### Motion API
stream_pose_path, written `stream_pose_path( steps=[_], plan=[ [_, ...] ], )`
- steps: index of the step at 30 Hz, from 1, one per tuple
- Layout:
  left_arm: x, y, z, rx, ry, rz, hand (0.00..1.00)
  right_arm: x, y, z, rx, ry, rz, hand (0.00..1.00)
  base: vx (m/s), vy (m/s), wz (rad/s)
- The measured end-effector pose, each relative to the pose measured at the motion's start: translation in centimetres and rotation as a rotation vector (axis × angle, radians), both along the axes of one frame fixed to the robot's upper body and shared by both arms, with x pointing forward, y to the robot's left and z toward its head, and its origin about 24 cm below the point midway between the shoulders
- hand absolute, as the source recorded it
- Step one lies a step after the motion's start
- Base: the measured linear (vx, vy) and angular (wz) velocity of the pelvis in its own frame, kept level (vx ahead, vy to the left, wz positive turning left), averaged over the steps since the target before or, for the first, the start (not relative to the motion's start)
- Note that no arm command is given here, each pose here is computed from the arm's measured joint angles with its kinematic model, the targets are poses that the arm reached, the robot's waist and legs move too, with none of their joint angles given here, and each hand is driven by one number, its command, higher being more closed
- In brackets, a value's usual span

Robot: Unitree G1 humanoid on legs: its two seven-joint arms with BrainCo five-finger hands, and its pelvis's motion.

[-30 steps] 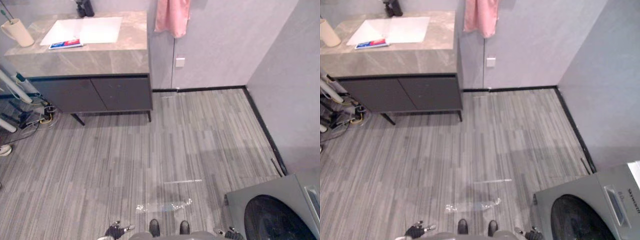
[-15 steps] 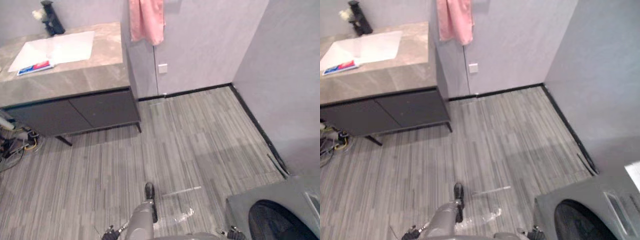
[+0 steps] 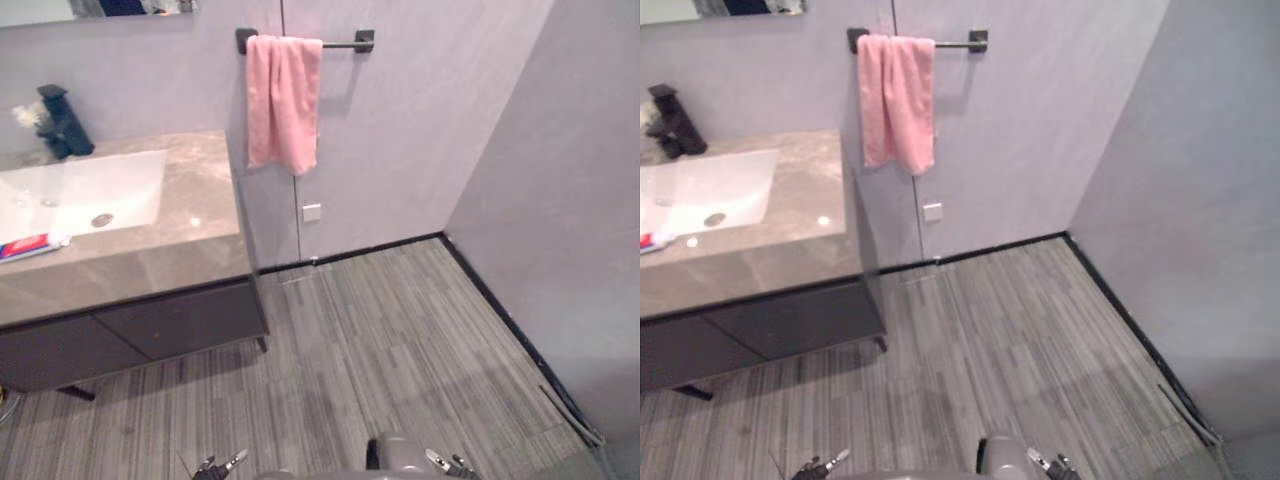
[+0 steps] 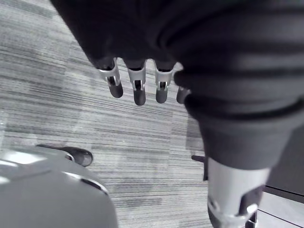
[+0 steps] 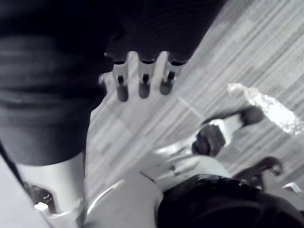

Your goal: Organize washtable

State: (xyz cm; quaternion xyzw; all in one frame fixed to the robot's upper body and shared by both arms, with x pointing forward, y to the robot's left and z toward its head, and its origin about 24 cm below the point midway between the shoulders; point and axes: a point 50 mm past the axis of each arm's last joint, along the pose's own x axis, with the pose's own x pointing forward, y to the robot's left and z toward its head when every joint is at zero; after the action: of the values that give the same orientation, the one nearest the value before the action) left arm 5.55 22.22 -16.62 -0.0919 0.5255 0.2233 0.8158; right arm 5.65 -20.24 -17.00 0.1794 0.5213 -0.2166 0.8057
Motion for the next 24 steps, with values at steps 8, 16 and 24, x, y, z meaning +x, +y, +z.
stream_pose_path(
  steps=[8,16,24],
  plan=[
    [0.9,-2.6,-0.2,-0.072,-0.069,0.135,0.0,-0.1,-1.4,0.4,-0.055,-0.009,-0.019,0.0,0.7,-0.245,0.23],
    [2.4,-3.3,0.2,-0.099,-0.147,0.206,0.0,0.4,-1.8,0.5,-0.097,0.0,0.052,0.0,0.48,-0.195,-0.13],
    [3.1,-2.7,0.4,-0.076,-0.152,0.107,0.0,0.8,-1.1,0.3,-0.082,0.018,0.112,0.0,0.27,0.128,-0.1]
  ],
)
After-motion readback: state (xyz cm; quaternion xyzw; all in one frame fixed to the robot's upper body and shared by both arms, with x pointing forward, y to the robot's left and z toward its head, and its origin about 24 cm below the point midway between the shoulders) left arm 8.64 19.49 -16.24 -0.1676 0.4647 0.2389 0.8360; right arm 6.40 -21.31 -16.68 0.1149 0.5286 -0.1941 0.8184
